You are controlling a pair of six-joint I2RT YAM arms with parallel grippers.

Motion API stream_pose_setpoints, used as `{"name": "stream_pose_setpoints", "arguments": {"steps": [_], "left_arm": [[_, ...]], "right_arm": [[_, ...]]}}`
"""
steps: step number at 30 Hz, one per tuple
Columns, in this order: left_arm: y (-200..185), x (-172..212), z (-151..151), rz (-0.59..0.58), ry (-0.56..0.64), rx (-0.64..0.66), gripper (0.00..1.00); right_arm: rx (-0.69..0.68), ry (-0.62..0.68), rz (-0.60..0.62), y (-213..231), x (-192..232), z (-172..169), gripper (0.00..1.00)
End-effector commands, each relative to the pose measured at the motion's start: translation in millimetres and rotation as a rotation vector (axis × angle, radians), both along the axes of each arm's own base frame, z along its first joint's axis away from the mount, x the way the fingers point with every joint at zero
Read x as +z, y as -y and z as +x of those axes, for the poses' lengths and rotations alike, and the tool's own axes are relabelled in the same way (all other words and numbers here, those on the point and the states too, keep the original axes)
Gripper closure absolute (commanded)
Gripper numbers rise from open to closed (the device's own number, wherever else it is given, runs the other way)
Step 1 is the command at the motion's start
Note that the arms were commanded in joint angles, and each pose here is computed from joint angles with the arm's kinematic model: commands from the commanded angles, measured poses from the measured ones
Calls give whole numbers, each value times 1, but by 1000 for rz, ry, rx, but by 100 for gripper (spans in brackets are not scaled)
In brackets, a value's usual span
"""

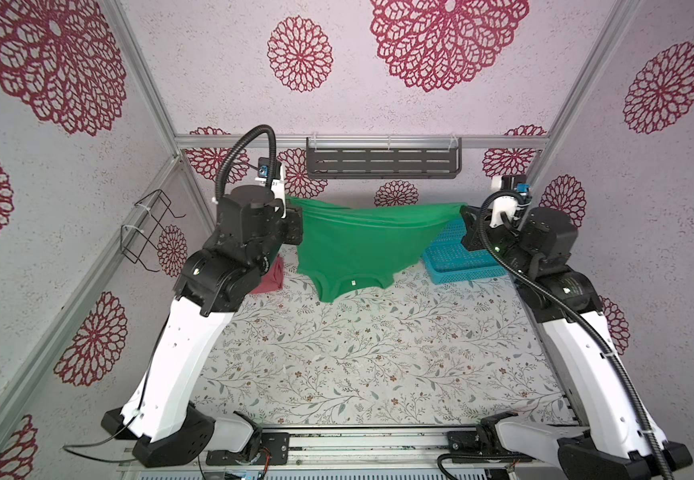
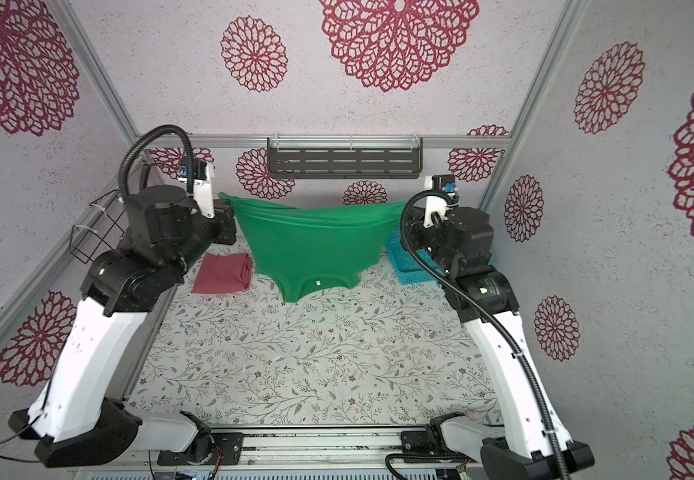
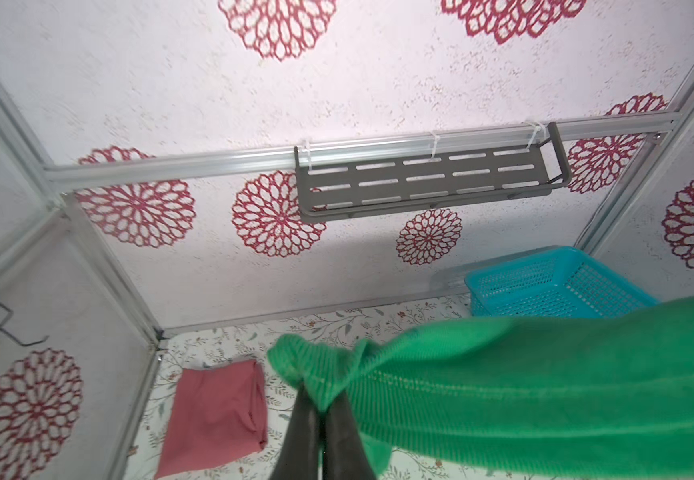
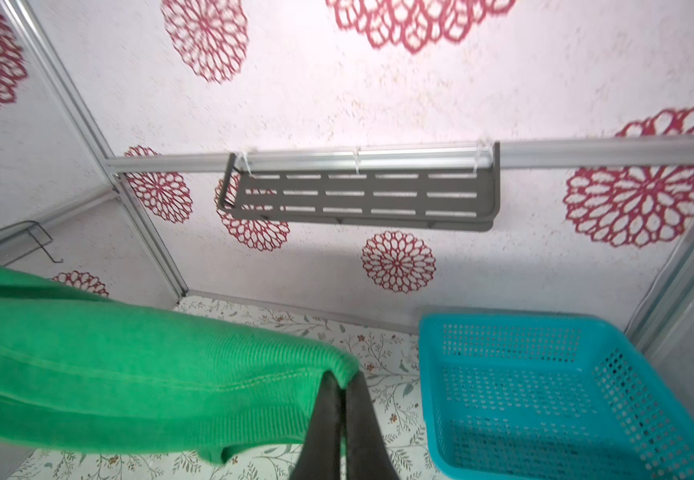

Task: Fold and stack the tank tops
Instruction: 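Lift the green tank top high with both grippers and shake it out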

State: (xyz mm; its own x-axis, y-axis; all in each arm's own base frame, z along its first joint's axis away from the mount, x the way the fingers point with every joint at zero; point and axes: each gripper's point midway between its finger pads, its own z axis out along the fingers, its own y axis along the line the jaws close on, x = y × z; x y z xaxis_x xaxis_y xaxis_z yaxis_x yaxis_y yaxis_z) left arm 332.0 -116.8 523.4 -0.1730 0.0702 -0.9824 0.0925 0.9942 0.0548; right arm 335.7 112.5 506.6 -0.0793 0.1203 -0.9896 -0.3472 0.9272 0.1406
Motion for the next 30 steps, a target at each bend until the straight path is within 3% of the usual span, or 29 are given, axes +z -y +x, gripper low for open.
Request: {"name": "stream_pose_setpoints", "arguments": {"steps": [1, 8, 15, 19, 23, 26, 30], "left_arm": [[-26, 20, -30, 51, 53, 50, 100], [-36, 13, -62, 24, -34, 14, 100], [-24, -27, -25, 37, -174, 7, 100], [-15, -51, 16, 0, -233, -29, 100], [-22, -72, 84, -16, -267, 14, 100], [-18, -67, 136, 39, -223, 31, 100], [-6, -43, 192, 106, -74, 20, 100]], "right_arm": [[52, 113, 7, 2, 40, -38, 100], [159, 56, -22, -9, 33, -64, 100], [132, -113, -80, -18, -7, -14, 100], [130, -199, -99, -30, -33, 29, 100], [106, -220, -147, -39, -54, 86, 100], [114, -195, -142, -47, -46, 129, 100], [112, -90, -117, -50, -12, 171, 100]]}}
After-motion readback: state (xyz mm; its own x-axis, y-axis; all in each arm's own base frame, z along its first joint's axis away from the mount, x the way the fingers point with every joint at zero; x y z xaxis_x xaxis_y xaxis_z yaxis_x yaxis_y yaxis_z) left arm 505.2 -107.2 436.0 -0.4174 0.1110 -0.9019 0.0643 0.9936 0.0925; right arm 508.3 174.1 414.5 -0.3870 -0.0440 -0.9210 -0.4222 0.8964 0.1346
